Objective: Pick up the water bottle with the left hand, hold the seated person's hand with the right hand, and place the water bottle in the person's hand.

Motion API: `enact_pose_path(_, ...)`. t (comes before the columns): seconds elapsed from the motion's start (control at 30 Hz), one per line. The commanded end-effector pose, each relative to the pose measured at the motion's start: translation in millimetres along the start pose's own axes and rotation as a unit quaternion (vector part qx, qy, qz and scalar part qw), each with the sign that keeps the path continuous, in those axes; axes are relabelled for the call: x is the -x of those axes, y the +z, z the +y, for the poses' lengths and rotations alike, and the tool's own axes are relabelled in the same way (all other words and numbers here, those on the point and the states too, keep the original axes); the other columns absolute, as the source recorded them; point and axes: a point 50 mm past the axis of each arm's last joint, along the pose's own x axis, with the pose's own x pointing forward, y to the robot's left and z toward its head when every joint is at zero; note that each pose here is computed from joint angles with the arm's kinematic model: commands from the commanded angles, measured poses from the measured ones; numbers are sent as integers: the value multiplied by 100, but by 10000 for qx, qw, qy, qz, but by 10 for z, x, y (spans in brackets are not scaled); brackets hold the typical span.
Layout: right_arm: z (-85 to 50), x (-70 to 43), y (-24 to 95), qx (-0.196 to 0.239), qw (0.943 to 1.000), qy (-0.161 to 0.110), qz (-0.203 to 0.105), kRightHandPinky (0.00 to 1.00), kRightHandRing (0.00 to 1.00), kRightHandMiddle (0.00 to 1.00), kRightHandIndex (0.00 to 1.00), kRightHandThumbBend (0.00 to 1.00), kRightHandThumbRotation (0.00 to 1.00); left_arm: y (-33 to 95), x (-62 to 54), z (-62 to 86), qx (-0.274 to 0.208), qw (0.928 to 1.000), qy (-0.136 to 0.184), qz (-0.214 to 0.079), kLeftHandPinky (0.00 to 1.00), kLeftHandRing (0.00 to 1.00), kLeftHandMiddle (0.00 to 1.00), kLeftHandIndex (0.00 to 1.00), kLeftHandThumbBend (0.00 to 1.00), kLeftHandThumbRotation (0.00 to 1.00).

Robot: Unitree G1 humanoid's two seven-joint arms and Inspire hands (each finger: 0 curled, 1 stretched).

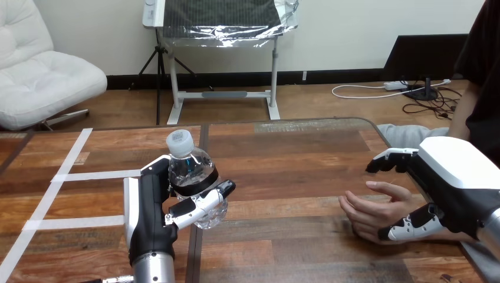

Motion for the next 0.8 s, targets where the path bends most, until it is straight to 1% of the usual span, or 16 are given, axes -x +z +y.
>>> enact_pose_path(0.0, -236, -63, 23, 361, 9988, -343, -36, 74, 80, 80, 76, 85, 0, 298, -122, -48, 237, 9973, 20, -692, 37, 41, 45, 43, 70, 0)
enact_pose_path(0.53, -221, -85, -47, 421, 9982, -341, 240, 79, 82, 82, 78, 84, 0, 285, -126, -34, 236, 9969, 7, -744, 37, 41, 45, 43, 71, 0)
enact_pose_path(0.77, -213, -96, -74, 364, 9981, -347, 367, 77, 82, 82, 79, 84, 0, 284, -124, -32, 253, 9969, 2, -750, 37, 41, 45, 43, 71, 0)
